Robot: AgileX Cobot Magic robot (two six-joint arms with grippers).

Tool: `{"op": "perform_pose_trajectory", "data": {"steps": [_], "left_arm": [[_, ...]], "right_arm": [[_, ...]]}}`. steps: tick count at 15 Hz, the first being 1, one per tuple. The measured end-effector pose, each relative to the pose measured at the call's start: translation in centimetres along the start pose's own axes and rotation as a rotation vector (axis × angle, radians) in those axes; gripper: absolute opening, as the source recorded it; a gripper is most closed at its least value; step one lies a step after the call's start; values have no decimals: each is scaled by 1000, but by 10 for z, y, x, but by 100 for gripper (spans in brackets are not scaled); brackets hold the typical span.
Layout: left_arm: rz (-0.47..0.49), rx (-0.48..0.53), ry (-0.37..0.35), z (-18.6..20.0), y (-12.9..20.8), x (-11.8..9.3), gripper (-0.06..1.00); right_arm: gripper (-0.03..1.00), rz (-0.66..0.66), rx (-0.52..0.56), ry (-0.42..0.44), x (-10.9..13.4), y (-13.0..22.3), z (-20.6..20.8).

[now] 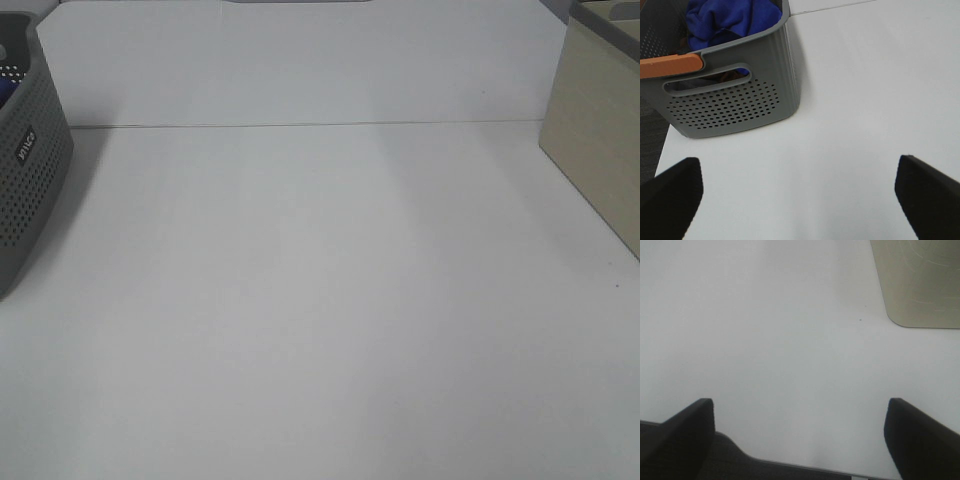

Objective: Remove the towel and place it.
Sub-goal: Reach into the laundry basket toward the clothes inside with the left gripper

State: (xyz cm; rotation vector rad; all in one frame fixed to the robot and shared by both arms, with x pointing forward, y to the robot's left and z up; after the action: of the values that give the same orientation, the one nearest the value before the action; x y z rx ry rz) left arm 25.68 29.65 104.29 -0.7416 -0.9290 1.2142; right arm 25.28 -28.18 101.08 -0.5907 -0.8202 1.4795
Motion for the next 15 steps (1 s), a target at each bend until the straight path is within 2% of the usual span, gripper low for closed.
{"op": "perform_pose_trajectory", "data": {"steps": [15], "left_arm": [[-2, 1, -3, 0, 0, 0, 99]], "right_arm": [[89, 0, 0, 0, 0, 0, 0]]}}
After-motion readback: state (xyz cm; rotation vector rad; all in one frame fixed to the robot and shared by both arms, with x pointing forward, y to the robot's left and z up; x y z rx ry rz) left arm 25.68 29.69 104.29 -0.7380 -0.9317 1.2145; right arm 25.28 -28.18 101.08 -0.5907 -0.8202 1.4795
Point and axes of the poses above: a point on each arm's last joint axis where the gripper is mounted, z pointing back along that axis away from the gripper, x along the wrist's bending axis when the last joint is at zero, y = z × x, the point moved 3 cm from there along -z, pointing out along that axis toward the gripper, and after that the axes turned 6 degrees about -z, right-handed, at the moved point
